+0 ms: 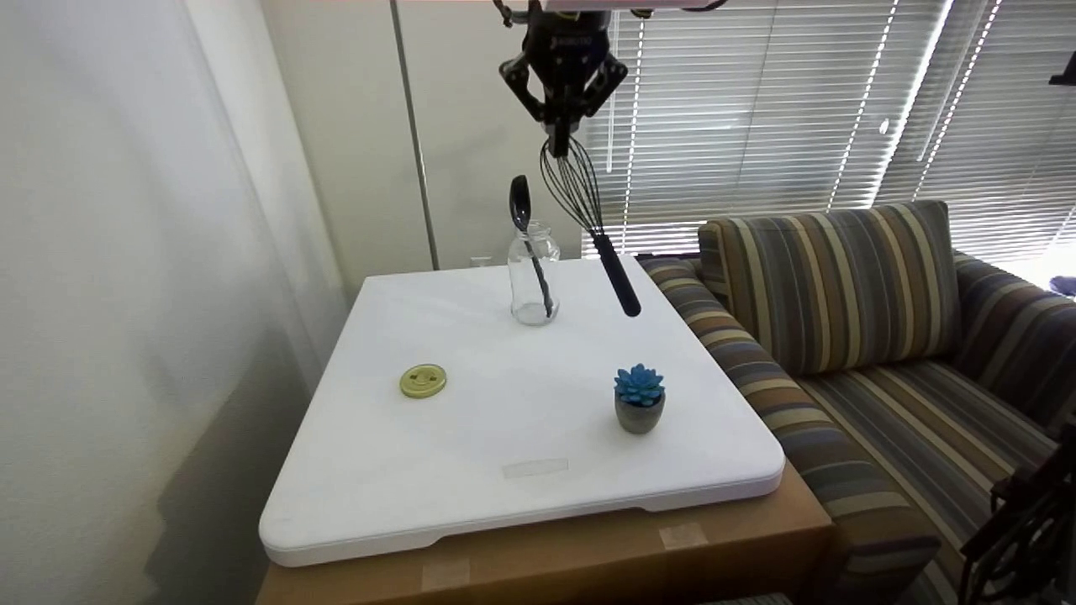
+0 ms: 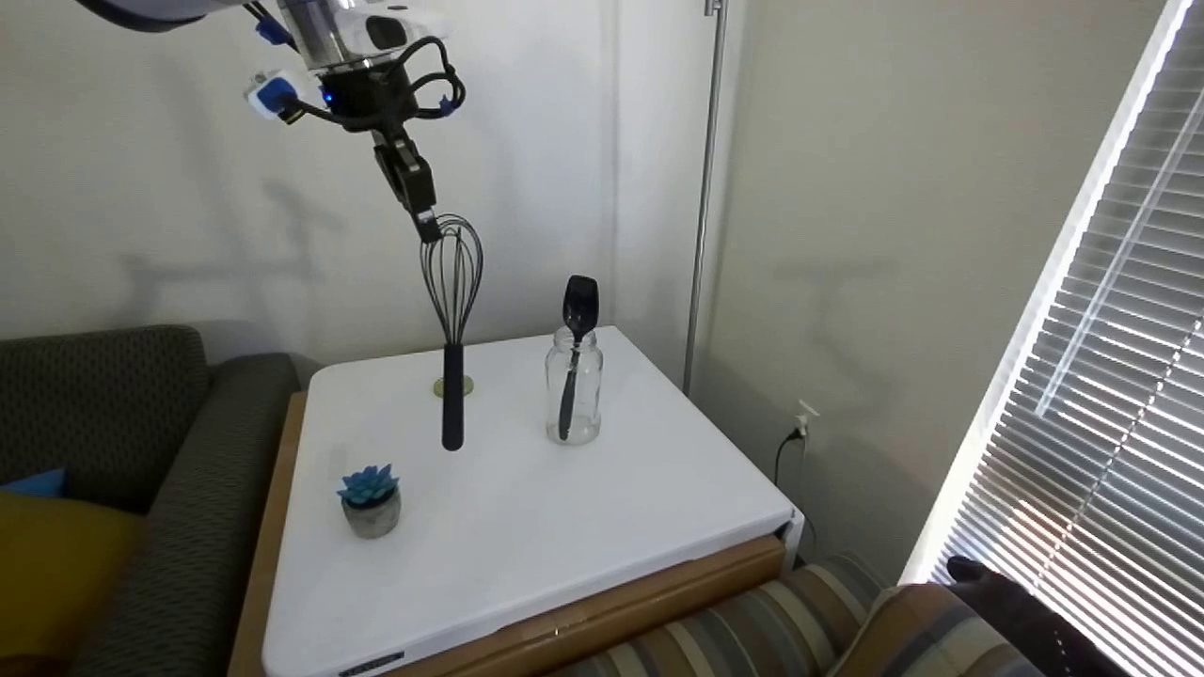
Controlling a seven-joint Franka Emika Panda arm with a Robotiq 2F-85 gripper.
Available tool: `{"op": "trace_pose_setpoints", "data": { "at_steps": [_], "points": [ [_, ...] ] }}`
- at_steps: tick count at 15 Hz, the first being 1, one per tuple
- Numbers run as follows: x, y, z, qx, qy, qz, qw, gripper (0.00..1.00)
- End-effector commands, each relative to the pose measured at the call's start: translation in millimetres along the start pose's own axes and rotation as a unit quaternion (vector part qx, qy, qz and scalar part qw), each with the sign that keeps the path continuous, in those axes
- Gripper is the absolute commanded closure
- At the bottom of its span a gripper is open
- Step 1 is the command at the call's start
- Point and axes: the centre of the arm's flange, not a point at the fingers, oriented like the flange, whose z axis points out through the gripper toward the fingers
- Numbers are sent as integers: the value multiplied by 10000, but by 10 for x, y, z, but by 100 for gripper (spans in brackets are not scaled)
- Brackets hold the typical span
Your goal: Remove the whisk from the jar and put it on the table
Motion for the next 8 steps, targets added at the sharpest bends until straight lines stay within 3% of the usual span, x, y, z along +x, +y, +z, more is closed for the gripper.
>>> {"op": "trace_pose_setpoints", "data": {
  "at_steps": [1,5,8],
  "points": [
    [-37,-117,99,-35,-430,-907,9949,99],
    [-134,-260,235,-306,-432,-2017,9780,99],
    [-290,-417,426,-556,-255,-2760,9592,99]
  ]
}}
